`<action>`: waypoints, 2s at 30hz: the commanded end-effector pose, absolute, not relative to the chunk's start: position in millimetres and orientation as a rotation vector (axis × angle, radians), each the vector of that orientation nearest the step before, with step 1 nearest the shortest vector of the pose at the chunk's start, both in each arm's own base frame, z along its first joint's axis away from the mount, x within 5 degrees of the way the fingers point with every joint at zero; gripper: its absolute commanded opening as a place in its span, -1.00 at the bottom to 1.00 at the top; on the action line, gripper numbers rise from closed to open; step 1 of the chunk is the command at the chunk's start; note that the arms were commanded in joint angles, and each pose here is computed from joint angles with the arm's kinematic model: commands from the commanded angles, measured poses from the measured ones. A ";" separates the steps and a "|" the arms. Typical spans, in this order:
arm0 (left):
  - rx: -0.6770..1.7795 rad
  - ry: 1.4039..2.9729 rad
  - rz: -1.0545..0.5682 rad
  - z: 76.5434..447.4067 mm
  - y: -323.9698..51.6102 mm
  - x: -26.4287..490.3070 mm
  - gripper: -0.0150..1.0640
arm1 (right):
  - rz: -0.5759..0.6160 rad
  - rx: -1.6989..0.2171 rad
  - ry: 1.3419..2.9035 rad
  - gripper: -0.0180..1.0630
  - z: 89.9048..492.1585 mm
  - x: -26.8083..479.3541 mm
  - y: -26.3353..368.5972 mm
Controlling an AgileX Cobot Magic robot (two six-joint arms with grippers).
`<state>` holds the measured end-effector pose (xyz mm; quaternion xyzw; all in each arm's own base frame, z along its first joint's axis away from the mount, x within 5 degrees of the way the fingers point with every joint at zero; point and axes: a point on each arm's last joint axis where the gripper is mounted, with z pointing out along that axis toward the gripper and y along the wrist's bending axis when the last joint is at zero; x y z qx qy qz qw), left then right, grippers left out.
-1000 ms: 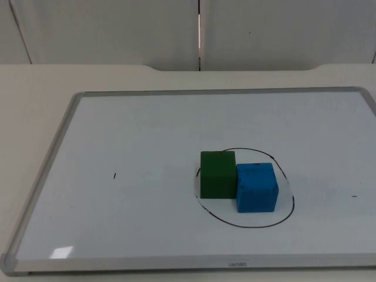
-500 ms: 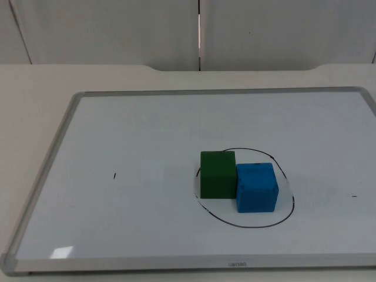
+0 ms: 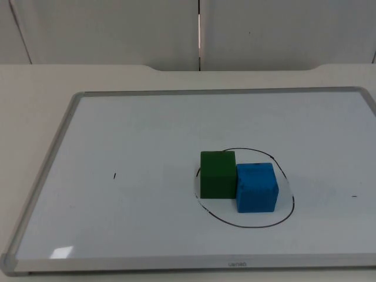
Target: Push the two cubes into the marked area.
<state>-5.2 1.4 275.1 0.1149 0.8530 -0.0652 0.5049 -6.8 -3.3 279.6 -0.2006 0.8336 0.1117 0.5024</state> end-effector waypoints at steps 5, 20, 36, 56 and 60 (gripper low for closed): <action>0.277 2.050 -0.171 274.5 0.5 -4.9 0.98 | 0.265 -0.469 2.004 0.98 279.9 -6.6 -3.1; 0.277 2.050 -0.171 274.5 0.5 -4.9 0.98 | 0.119 -0.219 2.038 0.98 279.9 -7.3 -1.0; 0.277 2.050 -0.171 274.5 0.5 -4.9 0.98 | 0.029 -0.071 2.046 0.98 279.9 -7.3 0.1; 0.277 2.050 -0.171 274.5 0.5 -4.9 0.98 | 0.026 -0.064 2.046 0.98 279.9 -7.3 0.2; 0.277 2.050 -0.171 274.5 0.5 -4.9 0.98 | 0.026 -0.064 2.046 0.98 279.9 -7.3 0.2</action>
